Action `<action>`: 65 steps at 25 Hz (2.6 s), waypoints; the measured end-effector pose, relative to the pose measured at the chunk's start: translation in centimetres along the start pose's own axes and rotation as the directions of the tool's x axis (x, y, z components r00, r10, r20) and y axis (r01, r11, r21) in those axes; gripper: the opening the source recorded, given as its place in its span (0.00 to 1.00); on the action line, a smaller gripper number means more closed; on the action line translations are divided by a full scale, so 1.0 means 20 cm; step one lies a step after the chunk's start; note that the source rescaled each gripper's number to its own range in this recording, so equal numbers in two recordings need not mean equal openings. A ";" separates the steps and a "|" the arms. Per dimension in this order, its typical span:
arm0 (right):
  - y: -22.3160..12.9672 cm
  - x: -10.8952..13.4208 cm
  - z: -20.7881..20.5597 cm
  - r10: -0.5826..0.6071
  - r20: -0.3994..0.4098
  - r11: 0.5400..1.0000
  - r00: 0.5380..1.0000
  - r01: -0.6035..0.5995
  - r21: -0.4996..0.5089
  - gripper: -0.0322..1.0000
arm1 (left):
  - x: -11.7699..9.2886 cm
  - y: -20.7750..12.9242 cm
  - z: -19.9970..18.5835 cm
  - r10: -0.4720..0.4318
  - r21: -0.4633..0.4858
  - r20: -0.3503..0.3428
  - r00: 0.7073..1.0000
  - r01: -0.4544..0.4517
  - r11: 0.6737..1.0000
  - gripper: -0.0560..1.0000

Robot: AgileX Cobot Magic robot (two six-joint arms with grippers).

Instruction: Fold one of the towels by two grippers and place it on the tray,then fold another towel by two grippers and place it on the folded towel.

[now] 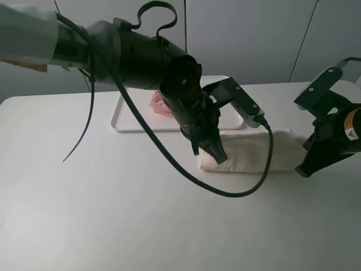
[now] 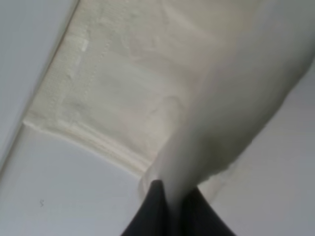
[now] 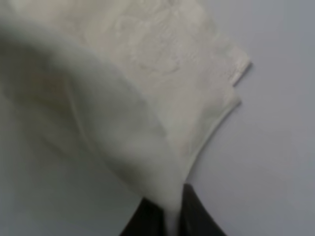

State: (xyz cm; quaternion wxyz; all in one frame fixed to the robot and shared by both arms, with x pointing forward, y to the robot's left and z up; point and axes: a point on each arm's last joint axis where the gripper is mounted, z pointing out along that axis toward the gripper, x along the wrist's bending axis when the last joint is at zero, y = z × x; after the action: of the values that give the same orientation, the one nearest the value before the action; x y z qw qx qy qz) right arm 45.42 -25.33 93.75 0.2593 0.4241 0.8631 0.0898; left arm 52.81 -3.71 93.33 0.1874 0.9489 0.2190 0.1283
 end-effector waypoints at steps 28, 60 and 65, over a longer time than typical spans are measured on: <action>0.12 -0.12 0.19 0.275 0.230 0.960 0.934 -0.281 -0.008 1.00 | 0.22 -0.03 0.04 -0.106 -0.059 -0.102 0.989 0.101 0.993 0.98; 0.30 -0.38 0.28 0.491 -0.121 0.827 0.863 -0.419 0.375 1.00 | 0.29 -0.01 0.31 -0.643 0.309 -0.092 0.761 0.635 0.708 0.99; 0.34 -0.42 0.30 0.459 -0.104 0.828 0.882 -0.382 0.411 1.00 | 0.26 -0.04 0.37 -0.675 0.350 -0.097 0.731 0.660 0.665 0.99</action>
State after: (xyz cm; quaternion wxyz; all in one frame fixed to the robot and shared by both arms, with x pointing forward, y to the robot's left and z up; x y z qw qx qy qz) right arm 57.47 -28.07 94.32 0.0586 0.6353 0.7698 0.0186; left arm 59.54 -2.82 87.19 0.0479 0.8225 0.5666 -0.0113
